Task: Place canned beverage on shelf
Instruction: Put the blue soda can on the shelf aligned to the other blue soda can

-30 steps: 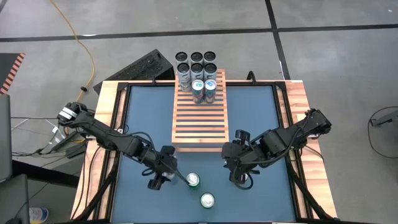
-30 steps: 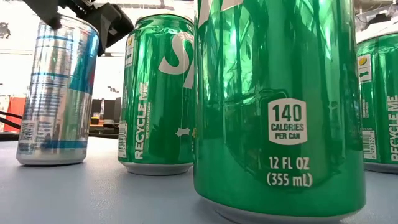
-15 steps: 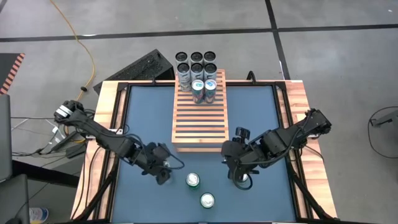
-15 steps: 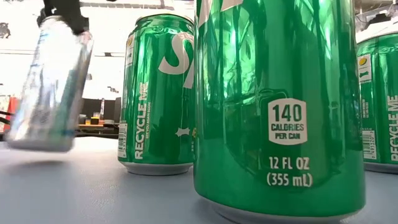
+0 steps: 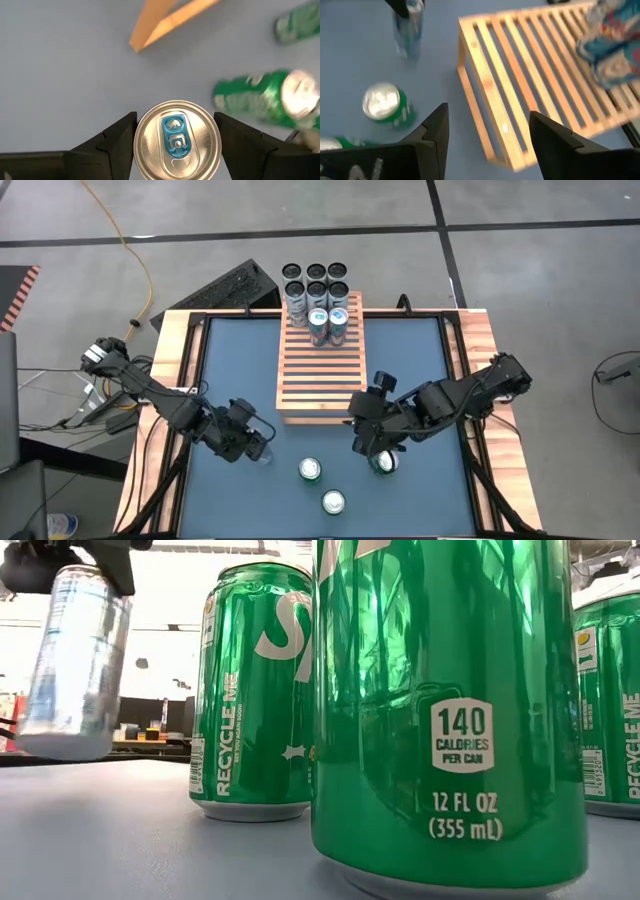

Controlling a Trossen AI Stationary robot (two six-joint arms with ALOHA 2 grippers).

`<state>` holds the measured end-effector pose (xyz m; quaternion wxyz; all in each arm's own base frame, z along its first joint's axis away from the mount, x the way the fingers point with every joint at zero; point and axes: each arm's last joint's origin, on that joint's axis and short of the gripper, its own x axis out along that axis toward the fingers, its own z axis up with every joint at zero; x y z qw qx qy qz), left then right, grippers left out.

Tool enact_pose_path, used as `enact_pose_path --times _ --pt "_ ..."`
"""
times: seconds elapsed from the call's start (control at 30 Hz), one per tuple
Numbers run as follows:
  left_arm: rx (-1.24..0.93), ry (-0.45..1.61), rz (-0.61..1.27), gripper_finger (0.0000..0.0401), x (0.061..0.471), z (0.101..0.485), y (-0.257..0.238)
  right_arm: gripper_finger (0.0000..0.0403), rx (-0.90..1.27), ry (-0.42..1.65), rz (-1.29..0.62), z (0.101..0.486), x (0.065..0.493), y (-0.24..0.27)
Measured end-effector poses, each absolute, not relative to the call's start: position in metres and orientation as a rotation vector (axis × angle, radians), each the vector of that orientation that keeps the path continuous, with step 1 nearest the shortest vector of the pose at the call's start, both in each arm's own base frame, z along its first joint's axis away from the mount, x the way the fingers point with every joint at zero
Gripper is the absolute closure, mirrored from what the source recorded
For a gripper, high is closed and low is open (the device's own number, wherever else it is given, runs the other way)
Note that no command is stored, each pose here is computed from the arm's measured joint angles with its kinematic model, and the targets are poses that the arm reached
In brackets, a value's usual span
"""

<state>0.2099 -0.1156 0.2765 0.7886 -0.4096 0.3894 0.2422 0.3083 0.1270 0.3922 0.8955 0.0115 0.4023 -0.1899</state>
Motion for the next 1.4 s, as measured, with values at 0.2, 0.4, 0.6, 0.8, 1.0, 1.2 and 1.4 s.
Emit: enact_pose_path --times 0.2,0.4,0.6,0.8,1.0,1.2,1.4 --pt "-0.947 0.717 0.582 0.0175 0.192 0.296 -0.098 0.0184 -0.002 0.691 -0.332 0.403 0.327 0.122" --pt "-1.167 0.446 0.650 0.0175 0.155 0.328 -0.069 0.0184 0.003 0.552 -0.310 0.415 0.342 0.114" --pt "-1.301 0.160 0.592 0.0175 0.137 0.354 -0.055 0.0184 0.039 0.480 -0.354 0.415 0.358 0.104" --pt "-1.322 0.031 0.608 0.0175 0.139 0.362 -0.053 0.0184 -0.051 0.502 -0.364 0.395 0.380 0.105" --pt "-1.251 -0.007 0.619 0.0175 0.141 0.376 -0.053 0.0192 -0.157 0.427 -0.378 0.397 0.391 0.108" --pt "-1.200 -0.143 0.679 0.0176 0.140 0.390 -0.050 0.0195 -0.299 0.384 -0.386 0.405 0.397 0.102" --pt "-1.180 -0.208 0.732 0.0176 0.142 0.392 -0.045 0.0154 -0.302 0.334 -0.434 0.410 0.402 0.092"
